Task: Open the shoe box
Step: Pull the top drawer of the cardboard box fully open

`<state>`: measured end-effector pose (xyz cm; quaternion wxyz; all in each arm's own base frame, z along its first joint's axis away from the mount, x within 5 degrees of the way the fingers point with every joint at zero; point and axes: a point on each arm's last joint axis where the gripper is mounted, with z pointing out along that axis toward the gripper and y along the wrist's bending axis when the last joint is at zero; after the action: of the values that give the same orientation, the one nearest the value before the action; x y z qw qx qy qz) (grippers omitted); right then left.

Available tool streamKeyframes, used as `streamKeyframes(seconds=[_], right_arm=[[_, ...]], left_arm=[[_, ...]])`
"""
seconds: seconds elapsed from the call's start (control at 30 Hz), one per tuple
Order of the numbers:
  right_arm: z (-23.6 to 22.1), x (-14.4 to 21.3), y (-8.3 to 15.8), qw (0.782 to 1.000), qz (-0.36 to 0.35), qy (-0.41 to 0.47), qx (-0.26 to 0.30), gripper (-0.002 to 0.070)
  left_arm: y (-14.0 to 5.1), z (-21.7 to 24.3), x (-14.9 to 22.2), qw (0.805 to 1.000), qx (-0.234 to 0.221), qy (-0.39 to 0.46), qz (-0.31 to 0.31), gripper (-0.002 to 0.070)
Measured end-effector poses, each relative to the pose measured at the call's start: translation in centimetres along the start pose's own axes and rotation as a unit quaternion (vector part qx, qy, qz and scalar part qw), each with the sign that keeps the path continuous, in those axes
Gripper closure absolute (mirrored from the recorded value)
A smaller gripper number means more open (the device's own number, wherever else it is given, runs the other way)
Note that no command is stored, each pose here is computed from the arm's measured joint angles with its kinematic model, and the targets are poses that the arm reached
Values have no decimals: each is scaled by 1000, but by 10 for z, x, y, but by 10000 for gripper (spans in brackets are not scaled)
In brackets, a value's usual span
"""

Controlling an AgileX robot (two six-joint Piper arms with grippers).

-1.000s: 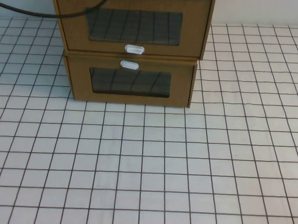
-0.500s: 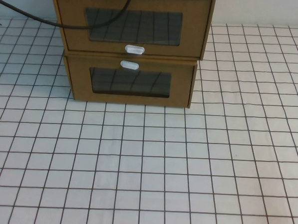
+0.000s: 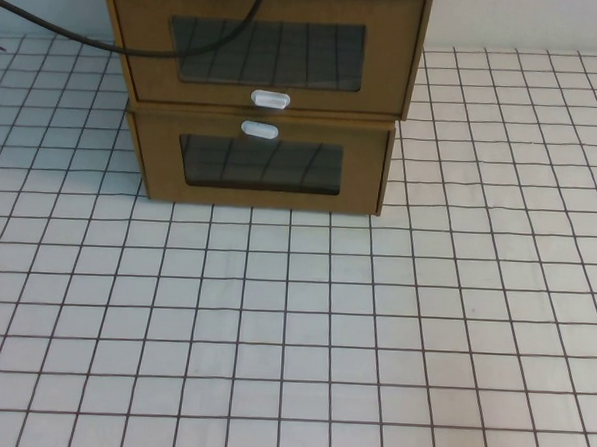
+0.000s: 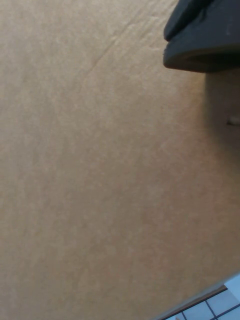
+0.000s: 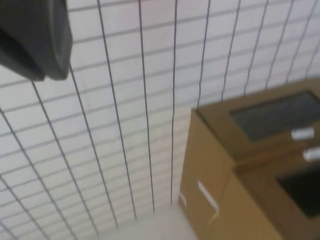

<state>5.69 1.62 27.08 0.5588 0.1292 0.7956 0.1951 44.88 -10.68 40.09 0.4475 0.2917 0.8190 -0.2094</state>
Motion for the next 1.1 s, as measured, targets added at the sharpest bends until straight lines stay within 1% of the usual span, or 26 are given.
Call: streamKeyframes(seconds=[0.1, 0.23, 0.3, 0.43, 0.57, 0.7, 0.77, 0.87, 1.0, 1.1], right_arm=[[6, -20, 13, 995, -47, 84, 8, 689], [30, -44, 23, 980, -99, 175, 4, 689], [44, -53, 27, 972, -116, 205, -10, 689], [76, -68, 38, 961, -123, 243, -41, 689], [106, -71, 58, 947, -149, 273, -78, 689], [132, -66, 93, 928, -197, 300, -104, 689], [142, -57, 115, 913, -232, 317, -114, 689], [159, -38, 147, 887, -297, 335, -115, 689], [175, -9, 191, 848, -412, 315, -106, 689], [182, 12, 218, 813, -506, 271, -100, 689]], left_arm=[[0, 0, 0, 1000, 0, 0, 0, 677], [0, 0, 0, 1000, 0, 0, 0, 677], [0, 0, 0, 1000, 0, 0, 0, 677], [0, 0, 0, 1000, 0, 0, -1, 677], [0, 0, 0, 1000, 0, 0, -1, 677], [0, 0, 0, 1000, 0, 0, -1, 677], [0, 0, 0, 1000, 0, 0, -2, 677], [0, 0, 0, 1000, 0, 0, -2, 677], [0, 0, 0, 1000, 0, 0, -2, 677], [0, 0, 0, 1000, 0, 0, -2, 677]])
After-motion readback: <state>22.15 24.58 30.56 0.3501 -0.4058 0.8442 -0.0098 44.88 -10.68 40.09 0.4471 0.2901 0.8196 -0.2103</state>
